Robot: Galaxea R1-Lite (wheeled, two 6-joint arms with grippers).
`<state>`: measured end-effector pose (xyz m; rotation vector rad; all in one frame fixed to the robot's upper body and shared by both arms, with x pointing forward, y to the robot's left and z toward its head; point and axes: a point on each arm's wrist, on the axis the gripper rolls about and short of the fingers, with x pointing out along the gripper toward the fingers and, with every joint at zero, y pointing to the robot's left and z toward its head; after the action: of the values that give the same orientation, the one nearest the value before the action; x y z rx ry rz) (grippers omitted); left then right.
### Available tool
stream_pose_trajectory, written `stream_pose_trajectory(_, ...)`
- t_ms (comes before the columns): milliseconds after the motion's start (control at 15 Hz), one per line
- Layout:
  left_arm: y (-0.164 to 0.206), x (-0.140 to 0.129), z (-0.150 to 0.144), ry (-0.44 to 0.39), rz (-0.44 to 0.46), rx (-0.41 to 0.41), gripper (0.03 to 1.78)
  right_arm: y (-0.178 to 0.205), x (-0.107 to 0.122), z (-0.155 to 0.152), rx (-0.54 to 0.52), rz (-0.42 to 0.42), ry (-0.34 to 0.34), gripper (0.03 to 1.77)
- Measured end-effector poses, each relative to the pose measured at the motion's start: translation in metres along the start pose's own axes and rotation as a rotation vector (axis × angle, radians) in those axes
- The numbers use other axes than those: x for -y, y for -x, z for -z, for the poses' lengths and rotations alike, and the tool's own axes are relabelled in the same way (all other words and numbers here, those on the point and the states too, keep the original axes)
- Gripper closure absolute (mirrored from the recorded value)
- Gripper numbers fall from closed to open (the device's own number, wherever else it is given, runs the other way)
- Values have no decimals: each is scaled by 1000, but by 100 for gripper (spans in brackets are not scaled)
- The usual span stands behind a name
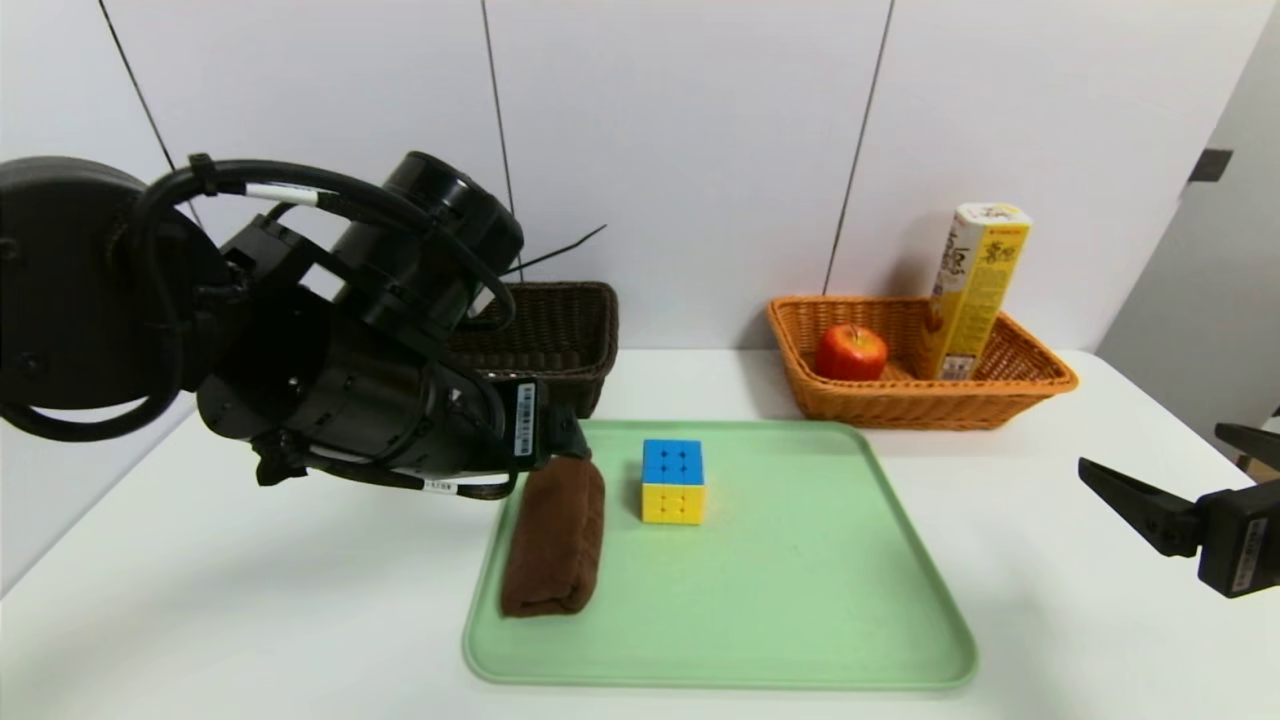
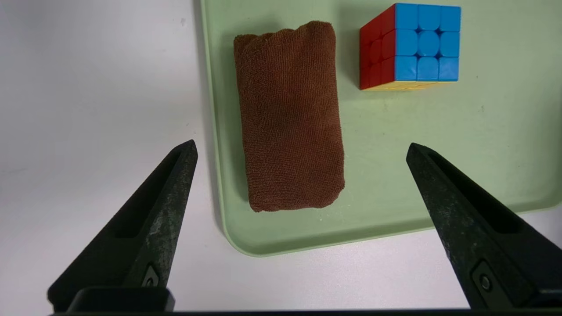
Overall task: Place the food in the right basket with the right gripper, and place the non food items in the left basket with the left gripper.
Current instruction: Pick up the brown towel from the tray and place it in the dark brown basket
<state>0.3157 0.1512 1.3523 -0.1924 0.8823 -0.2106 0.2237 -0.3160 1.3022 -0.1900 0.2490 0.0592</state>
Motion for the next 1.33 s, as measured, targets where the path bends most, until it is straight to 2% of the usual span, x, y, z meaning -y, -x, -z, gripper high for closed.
stream_pose_trajectory(533,-48,12,14,-23,-54,-92,12,-3,-1,2,-16,-2,7,10)
stream_pose_trajectory(867,-80,18,18,-20,-55,-94,12,-7,-1,1,-23,-3,7,10)
stream_pose_trajectory(1333,-97,14,20,-20,-112,-98,12,-9,-1,1,-29,-7,4,10)
